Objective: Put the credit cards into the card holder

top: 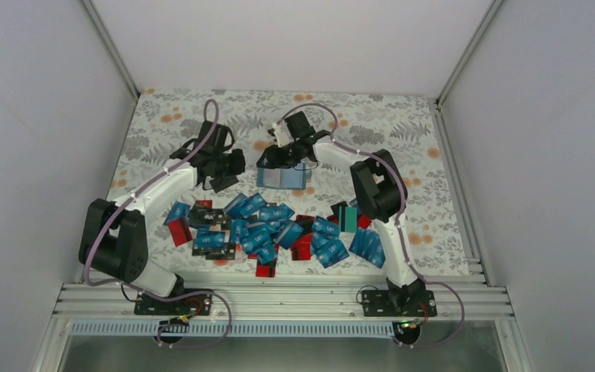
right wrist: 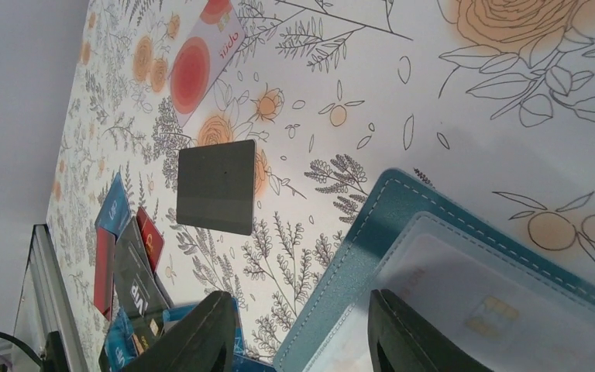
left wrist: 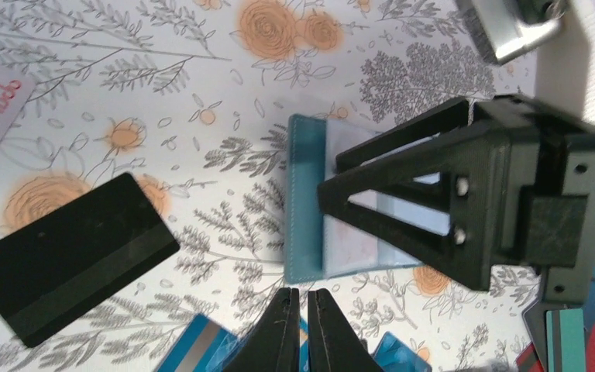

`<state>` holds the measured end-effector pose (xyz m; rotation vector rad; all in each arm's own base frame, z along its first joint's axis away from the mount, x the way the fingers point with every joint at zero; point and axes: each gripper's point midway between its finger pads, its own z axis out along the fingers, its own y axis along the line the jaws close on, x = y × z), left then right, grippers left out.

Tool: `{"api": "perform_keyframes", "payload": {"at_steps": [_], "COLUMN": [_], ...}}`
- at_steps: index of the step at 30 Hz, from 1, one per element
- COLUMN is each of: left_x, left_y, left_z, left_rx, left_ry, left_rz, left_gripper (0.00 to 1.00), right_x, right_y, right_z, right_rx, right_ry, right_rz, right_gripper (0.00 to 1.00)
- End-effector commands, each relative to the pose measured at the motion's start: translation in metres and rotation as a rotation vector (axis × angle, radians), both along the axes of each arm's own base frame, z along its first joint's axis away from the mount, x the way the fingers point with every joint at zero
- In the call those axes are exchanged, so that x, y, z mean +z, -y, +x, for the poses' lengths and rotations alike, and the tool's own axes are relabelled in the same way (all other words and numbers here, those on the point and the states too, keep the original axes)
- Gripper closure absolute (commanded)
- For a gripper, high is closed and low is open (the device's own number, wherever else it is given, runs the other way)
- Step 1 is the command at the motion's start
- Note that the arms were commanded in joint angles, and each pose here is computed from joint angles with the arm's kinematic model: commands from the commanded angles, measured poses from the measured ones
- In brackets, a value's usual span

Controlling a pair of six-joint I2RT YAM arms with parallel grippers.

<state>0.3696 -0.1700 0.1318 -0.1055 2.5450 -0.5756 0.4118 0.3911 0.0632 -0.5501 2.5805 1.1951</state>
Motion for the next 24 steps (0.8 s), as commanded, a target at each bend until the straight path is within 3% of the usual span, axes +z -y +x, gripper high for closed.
{"api": "perform_keyframes", "payload": {"at_steps": [1, 16, 24], "left_x": [-0.001, -0.007, -0.014], "left_y": [-0.010, -0.014, 0.019], "left_z": [-0.020, -0.077, -0.113], "left_rx": [0.001, -0.051, -0.211], "left_ry": [-0.014, -0.074, -0.073], "left_rz": [0.053, 0.104, 0.074], "left_gripper": [0.94, 0.86, 0.73], "right_x": [0.048, 0.061, 0.055], "right_y": [0.001, 0.027, 0.070], "right_z": [0.005, -0.001, -0.041], "right_rx": [0.008, -0.066, -0.147], "right_ry": [0.100, 0.148, 0.129], "right_rz": [0.006, -0.077, -0.148], "right_gripper": [0.54, 0.52, 0.52]}}
